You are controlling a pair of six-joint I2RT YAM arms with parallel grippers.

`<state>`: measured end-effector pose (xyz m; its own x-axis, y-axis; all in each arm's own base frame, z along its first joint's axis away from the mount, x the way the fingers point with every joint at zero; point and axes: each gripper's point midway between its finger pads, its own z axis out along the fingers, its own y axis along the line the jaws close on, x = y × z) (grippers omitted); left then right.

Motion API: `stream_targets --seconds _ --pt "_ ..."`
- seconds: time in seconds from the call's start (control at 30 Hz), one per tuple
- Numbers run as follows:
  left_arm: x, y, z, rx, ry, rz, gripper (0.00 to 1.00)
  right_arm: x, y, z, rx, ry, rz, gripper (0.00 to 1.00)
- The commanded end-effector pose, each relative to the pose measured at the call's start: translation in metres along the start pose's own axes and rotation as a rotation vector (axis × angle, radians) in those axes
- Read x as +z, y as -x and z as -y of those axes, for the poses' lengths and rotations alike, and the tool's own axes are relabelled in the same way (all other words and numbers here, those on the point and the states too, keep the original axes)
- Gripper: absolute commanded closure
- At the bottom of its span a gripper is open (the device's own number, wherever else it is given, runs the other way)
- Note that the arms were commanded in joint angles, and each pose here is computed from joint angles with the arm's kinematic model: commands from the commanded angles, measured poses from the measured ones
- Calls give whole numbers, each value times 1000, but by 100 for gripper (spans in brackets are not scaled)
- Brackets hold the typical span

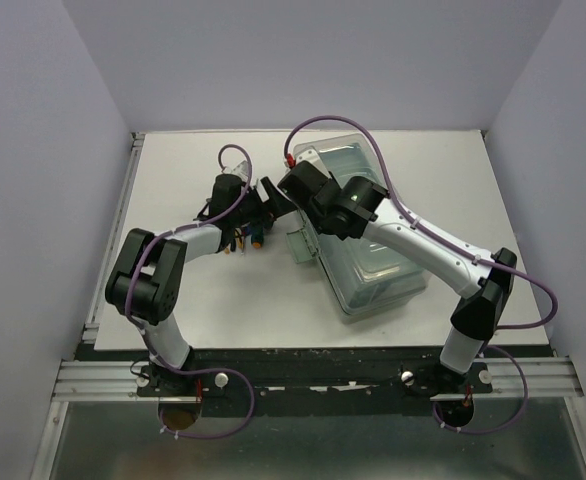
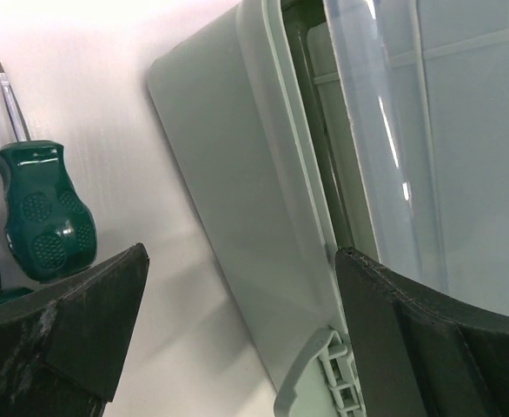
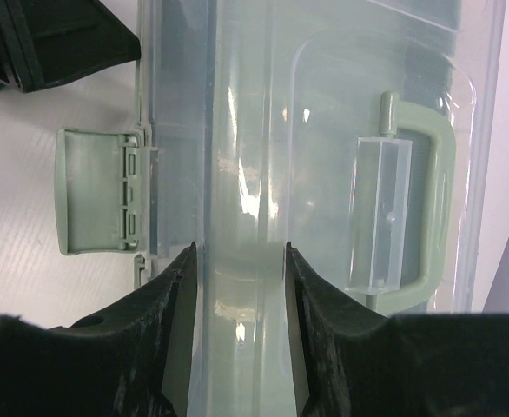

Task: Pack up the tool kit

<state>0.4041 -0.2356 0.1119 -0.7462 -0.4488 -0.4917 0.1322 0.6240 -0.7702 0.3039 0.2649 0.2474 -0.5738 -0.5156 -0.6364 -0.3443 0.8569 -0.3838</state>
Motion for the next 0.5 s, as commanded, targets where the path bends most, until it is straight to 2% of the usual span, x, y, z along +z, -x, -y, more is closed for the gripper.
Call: stream_targets --seconds 0.0,0.47 --pt "11 6 16 5 -71 11 1 -18 12 28 -1 -53 48 99" --pt "27 -7 10 -17 -75 -8 1 -15 7 26 -8 -56 36 99"
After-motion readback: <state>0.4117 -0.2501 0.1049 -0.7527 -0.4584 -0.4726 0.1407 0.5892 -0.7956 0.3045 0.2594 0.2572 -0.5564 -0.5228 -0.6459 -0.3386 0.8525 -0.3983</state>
